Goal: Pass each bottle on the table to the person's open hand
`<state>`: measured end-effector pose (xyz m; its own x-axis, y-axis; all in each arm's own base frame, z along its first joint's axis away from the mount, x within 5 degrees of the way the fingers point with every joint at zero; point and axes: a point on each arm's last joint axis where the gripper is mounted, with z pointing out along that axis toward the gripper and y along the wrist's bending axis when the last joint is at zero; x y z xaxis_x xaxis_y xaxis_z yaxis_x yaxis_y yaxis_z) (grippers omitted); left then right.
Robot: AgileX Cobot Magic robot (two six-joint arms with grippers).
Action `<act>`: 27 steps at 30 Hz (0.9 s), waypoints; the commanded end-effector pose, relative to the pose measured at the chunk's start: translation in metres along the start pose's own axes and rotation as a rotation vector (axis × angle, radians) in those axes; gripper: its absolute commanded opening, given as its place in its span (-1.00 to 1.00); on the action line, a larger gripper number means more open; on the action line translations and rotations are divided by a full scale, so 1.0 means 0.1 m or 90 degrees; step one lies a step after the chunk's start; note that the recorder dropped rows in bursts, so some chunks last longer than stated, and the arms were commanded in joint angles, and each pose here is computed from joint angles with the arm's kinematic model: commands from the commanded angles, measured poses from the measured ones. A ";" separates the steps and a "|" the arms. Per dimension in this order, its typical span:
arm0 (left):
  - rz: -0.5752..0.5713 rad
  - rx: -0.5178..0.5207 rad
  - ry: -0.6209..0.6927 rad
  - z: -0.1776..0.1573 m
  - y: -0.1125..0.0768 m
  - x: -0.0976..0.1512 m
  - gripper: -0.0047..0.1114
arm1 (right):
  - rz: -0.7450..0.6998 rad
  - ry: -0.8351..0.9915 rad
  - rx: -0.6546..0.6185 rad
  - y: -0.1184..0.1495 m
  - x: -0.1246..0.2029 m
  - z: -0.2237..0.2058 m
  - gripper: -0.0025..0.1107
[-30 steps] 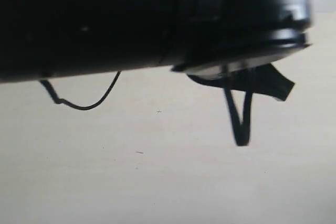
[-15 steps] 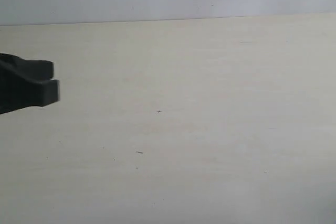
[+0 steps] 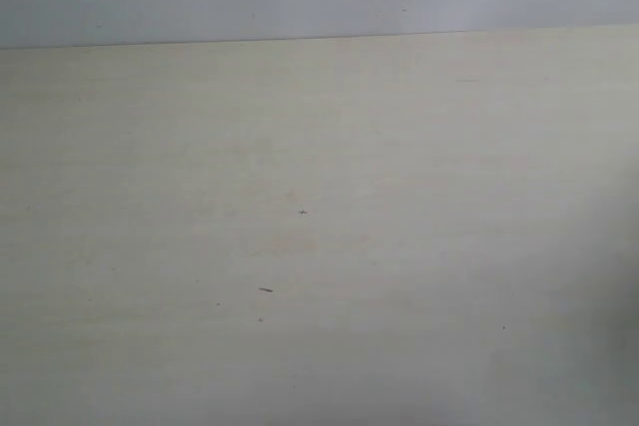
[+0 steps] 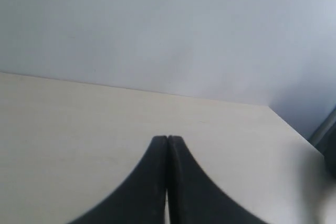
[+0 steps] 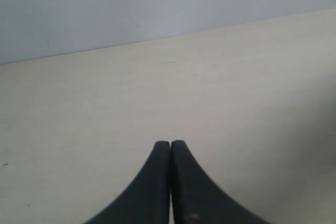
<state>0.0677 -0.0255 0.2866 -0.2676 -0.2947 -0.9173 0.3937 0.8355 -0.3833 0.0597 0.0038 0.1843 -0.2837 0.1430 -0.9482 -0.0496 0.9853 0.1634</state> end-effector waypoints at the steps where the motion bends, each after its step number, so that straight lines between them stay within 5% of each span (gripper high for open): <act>1: 0.000 -0.006 -0.002 -0.03 0.04 0.03 -0.92 | -0.001 0.000 0.002 0.00 0.01 0.01 -0.96; 20: -0.006 -0.004 -0.020 -0.07 0.05 0.01 -0.92 | -0.001 0.000 0.002 0.00 0.01 0.01 -0.96; 27: -0.026 -0.107 -0.090 -0.17 0.18 -0.05 -0.92 | -0.001 0.000 0.002 0.00 0.01 0.01 -0.96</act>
<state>0.0620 -0.0071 0.2865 -0.1860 -0.3702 -0.9102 0.2893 0.8646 -0.4108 0.0597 0.0038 0.1843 -0.2837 0.1430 -0.9482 -0.0496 0.9853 0.1634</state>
